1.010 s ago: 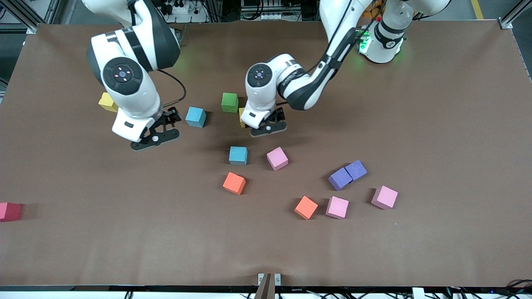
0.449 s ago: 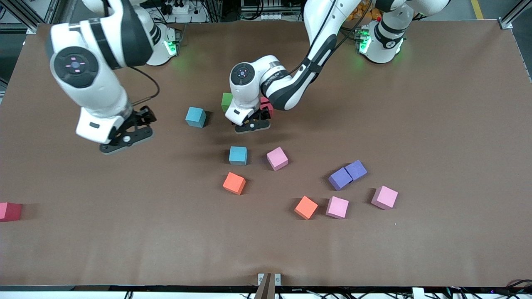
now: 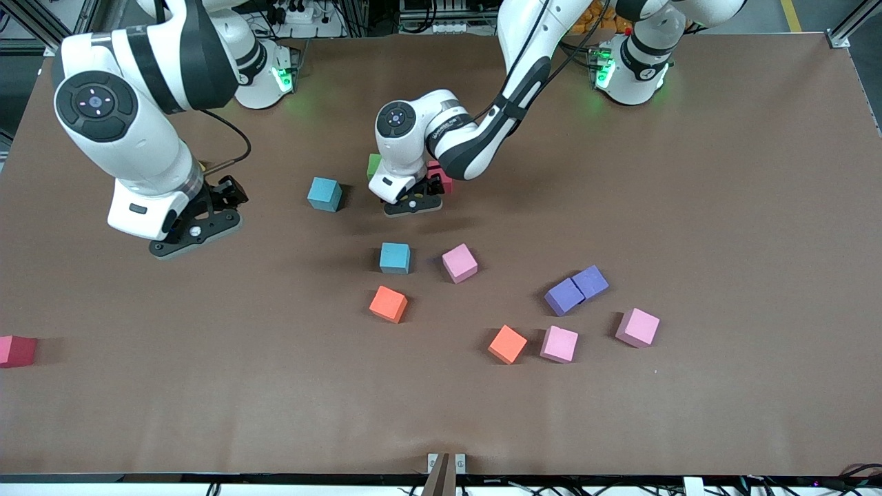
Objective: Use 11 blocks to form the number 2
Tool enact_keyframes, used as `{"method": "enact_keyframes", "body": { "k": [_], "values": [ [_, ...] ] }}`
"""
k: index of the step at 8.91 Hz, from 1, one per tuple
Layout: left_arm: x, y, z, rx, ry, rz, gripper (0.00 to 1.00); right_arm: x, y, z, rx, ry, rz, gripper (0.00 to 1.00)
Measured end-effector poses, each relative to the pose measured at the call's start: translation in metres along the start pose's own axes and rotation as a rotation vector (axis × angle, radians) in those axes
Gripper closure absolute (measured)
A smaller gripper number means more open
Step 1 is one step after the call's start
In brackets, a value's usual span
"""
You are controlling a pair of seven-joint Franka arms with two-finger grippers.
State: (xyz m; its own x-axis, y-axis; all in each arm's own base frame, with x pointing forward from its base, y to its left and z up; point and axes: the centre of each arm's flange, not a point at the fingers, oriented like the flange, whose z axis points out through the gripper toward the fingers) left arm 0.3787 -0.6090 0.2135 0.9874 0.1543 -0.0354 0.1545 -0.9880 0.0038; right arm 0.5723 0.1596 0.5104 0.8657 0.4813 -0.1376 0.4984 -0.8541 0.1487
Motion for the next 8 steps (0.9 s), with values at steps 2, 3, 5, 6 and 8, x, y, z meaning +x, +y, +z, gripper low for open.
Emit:
{"method": "enact_keyframes", "body": {
  "k": [2, 3, 5, 6, 8],
  "values": [
    [-0.0018, 0.0010, 0.0044, 0.004, -0.002, 0.003, 0.00, -0.0002, 0.0012, -0.0005, 0.000, 0.001, 0.002, 0.00],
    [-0.0020, 0.0010, 0.0050, 0.005, -0.003, 0.003, 0.03, -0.0004, 0.0022, -0.0004, 0.000, 0.001, 0.004, 0.00],
    [-0.0023, 0.0010, 0.0060, 0.006, -0.003, 0.001, 0.33, -0.0007, 0.0041, -0.0005, 0.000, 0.002, 0.007, 0.00],
    [-0.0028, 0.0013, 0.0060, 0.006, -0.003, -0.015, 0.34, -0.0007, 0.0042, -0.0007, 0.000, 0.003, 0.007, 0.00],
    [-0.0074, 0.0046, 0.0040, 0.002, -0.002, -0.044, 0.47, -0.0007, 0.0045, -0.0006, 0.000, 0.003, 0.008, 0.00]
  ]
}}
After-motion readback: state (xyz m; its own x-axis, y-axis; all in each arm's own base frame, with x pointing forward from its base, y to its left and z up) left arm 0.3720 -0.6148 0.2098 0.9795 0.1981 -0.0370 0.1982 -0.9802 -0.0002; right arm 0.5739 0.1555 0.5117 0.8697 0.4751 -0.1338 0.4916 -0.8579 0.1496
